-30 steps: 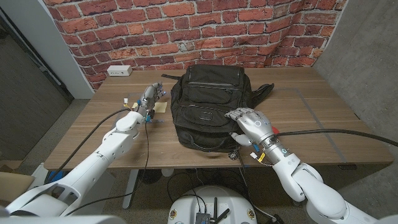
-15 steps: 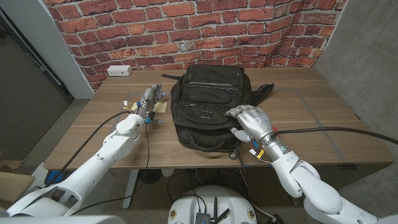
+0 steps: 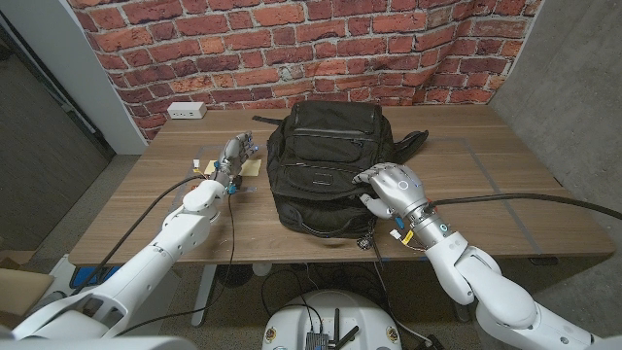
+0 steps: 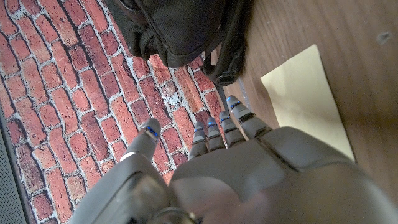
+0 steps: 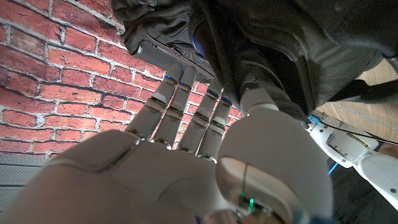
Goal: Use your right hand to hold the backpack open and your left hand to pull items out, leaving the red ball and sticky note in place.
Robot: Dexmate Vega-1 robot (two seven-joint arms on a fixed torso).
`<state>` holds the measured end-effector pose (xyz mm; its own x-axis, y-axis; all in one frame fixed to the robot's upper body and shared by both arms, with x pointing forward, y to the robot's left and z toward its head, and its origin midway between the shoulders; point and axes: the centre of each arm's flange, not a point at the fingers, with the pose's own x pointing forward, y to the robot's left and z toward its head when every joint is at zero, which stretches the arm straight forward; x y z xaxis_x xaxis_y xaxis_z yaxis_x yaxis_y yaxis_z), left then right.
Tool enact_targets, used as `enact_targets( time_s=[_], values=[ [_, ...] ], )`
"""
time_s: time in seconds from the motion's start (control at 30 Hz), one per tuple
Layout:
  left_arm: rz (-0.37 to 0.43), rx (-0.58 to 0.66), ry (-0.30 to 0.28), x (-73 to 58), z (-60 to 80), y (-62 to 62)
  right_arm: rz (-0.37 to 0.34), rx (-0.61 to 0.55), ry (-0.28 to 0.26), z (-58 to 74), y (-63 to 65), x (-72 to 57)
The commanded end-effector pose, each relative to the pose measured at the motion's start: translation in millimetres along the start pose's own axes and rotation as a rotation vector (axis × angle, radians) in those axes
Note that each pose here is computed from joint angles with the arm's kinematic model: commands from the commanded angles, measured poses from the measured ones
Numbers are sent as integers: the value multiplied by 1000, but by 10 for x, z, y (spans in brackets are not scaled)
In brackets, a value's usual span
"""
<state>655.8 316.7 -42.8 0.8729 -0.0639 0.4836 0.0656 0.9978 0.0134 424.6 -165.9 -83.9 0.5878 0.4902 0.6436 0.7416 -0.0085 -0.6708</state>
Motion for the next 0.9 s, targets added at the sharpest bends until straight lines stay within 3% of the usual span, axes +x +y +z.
enact_targets(
  time_s=[0.03, 0.9],
  values=[
    [7, -2, -5, -64, 29, -1, 7, 23, -8, -40, -45, 36],
    [13, -12, -16, -144, 131, -87, 60, 167, 73, -198, -221, 151]
  ],
)
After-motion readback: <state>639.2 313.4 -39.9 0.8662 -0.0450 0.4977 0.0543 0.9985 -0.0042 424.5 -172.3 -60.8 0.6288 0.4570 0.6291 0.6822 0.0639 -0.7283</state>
